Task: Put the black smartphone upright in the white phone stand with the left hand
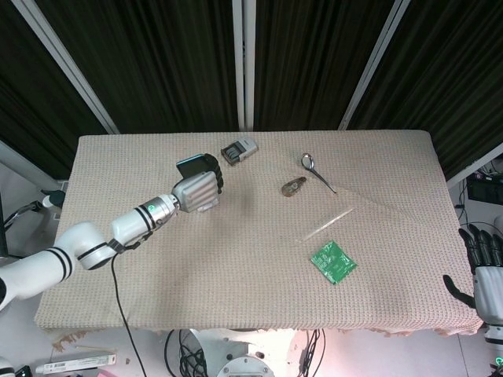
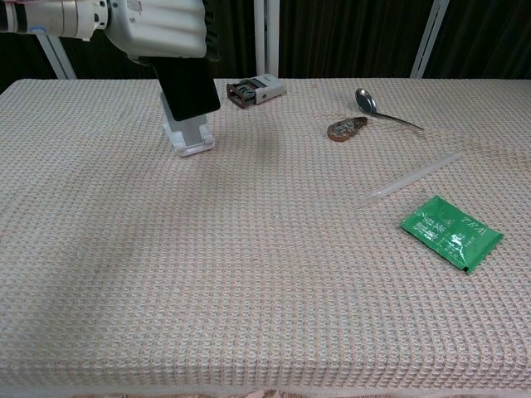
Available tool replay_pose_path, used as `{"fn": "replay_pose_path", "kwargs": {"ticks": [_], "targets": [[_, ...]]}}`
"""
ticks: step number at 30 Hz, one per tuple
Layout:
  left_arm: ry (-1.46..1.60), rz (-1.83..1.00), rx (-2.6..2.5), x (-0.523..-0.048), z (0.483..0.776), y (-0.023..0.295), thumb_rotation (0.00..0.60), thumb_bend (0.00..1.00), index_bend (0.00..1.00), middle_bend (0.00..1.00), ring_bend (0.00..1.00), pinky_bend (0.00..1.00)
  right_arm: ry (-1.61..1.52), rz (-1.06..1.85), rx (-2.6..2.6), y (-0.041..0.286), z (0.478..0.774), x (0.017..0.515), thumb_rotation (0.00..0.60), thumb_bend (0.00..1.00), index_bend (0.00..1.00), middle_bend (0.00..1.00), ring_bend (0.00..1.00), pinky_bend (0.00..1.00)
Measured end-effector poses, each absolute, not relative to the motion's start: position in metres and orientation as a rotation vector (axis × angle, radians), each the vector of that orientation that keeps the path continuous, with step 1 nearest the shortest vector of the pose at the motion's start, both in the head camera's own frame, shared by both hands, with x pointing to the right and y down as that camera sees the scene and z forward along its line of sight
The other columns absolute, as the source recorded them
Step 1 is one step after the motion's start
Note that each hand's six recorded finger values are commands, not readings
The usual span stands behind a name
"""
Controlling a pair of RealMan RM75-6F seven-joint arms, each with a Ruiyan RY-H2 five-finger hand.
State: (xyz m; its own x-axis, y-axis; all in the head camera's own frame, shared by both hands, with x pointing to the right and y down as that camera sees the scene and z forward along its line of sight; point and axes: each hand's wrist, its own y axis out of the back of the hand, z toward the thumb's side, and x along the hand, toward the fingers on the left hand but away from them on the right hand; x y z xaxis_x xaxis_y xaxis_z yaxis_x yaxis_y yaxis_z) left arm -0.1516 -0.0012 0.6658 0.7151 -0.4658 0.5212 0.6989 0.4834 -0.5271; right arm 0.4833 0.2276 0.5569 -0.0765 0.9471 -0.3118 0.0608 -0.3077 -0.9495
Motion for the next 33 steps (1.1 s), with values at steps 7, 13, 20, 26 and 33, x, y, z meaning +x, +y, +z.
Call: {"fn": "replay_pose_path", "kwargs": {"ticks": [7, 13, 20, 26, 33], "targets": [[-0.399, -0.718, -0.794, -0.153, 0.680, 0.005, 0.600, 0.38, 0.68, 0.55, 0.47, 0.35, -1.149, 1.494, -1.436, 0.228, 0.559, 0.487, 0.600, 0.18, 0.00, 0.00, 0.00, 0.00], [-0.417, -0.732, -0.813, -0.153, 0.687, 0.006, 0.600, 0.38, 0.68, 0.54, 0.47, 0.35, -1.156, 1.498, -1.438, 0.229, 0.560, 0.489, 0.600, 0.18, 0.00, 0.00, 0.00, 0.00], [-0.408, -0.744, -0.839, -0.152, 0.690, 0.005, 0.600, 0.38, 0.68, 0.54, 0.47, 0.35, -1.162, 1.500, -1.452, 0.229, 0.562, 0.490, 0.600, 0.18, 0.00, 0.00, 0.00, 0.00], [-0.399, -0.746, -0.853, -0.151, 0.695, 0.005, 0.600, 0.39, 0.68, 0.54, 0.47, 0.35, -1.165, 1.507, -1.456, 0.230, 0.562, 0.493, 0.600, 0.18, 0.00, 0.00, 0.00, 0.00], [-0.402, -0.731, -0.853, -0.150, 0.699, 0.007, 0.600, 0.39, 0.68, 0.54, 0.47, 0.35, -1.173, 1.503, -1.444, 0.230, 0.560, 0.495, 0.600, 0.18, 0.00, 0.00, 0.00, 0.00]]}}
